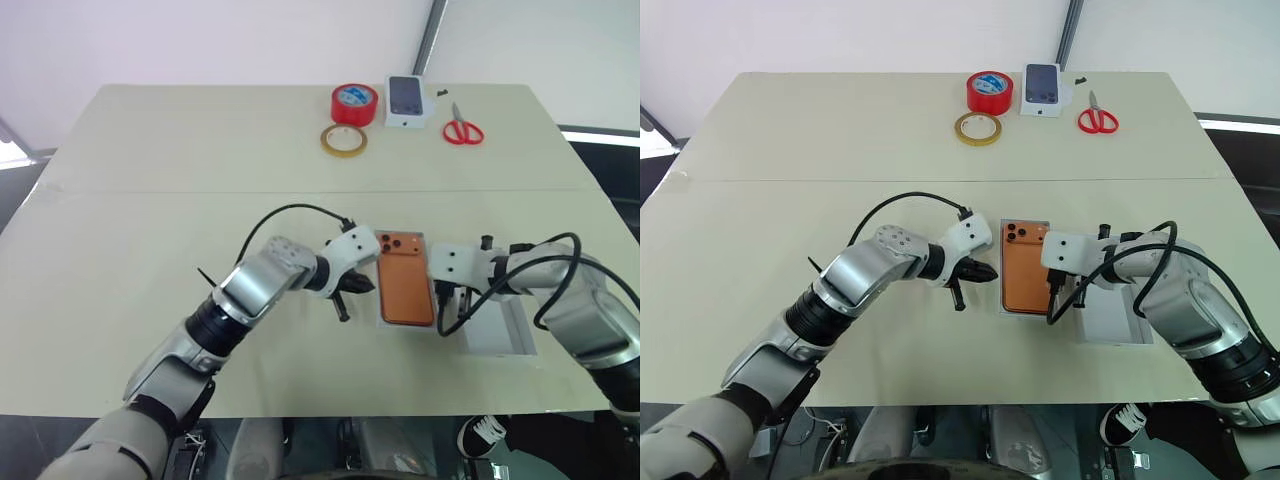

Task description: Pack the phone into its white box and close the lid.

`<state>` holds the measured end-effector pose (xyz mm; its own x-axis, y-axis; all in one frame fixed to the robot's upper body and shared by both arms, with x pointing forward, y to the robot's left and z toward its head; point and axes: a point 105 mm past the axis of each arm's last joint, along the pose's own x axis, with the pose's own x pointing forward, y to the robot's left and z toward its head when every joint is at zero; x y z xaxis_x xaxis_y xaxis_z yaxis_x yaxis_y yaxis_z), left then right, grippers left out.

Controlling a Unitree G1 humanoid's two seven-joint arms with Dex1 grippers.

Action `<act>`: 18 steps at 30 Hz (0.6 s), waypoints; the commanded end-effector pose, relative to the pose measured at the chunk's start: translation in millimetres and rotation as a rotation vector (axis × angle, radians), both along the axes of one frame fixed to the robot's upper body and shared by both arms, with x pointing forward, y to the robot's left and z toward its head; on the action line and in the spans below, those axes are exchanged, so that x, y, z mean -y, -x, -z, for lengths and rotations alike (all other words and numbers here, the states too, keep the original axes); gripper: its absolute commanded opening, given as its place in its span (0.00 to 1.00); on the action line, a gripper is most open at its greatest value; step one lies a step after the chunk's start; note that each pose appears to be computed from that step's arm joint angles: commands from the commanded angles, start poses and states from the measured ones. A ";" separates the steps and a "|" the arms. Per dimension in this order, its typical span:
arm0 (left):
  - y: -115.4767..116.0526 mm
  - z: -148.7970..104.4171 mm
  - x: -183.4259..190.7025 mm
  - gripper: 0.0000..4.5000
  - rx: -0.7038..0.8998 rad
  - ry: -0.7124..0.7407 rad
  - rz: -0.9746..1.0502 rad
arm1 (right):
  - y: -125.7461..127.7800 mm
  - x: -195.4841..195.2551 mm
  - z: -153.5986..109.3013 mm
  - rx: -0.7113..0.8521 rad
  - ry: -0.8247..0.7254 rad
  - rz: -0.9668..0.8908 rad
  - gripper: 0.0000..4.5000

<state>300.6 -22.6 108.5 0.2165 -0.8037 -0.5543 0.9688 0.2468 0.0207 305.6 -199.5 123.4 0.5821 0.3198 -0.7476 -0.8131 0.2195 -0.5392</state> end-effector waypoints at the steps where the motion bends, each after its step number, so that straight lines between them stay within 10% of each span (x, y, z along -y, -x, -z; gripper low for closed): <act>1: 11.4 -9.2 12.6 0.01 0.013 0.043 0.061 | -5.1 2.8 -21.8 0.063 0.003 -0.004 0.00; 6: 5.5 -12.9 2.2 0.01 0.034 0.049 0.027 | -2.2 6.9 -39.4 0.036 -0.047 0.023 0.00; 13: -16.5 -44.0 -25.6 0.00 0.208 0.153 -0.030 | 13.7 24.8 -47.8 -0.127 -0.212 0.247 0.64; 18: 2.0 -55.9 -34.3 0.00 0.338 0.203 0.115 | 9.8 41.9 -37.3 -0.215 -0.359 0.568 0.64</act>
<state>309.8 17.6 149.8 0.3117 -0.8861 -0.3431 0.9403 0.2359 0.2452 292.4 -235.4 150.7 0.5409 0.2874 -0.7905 -0.6670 0.7190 -0.1950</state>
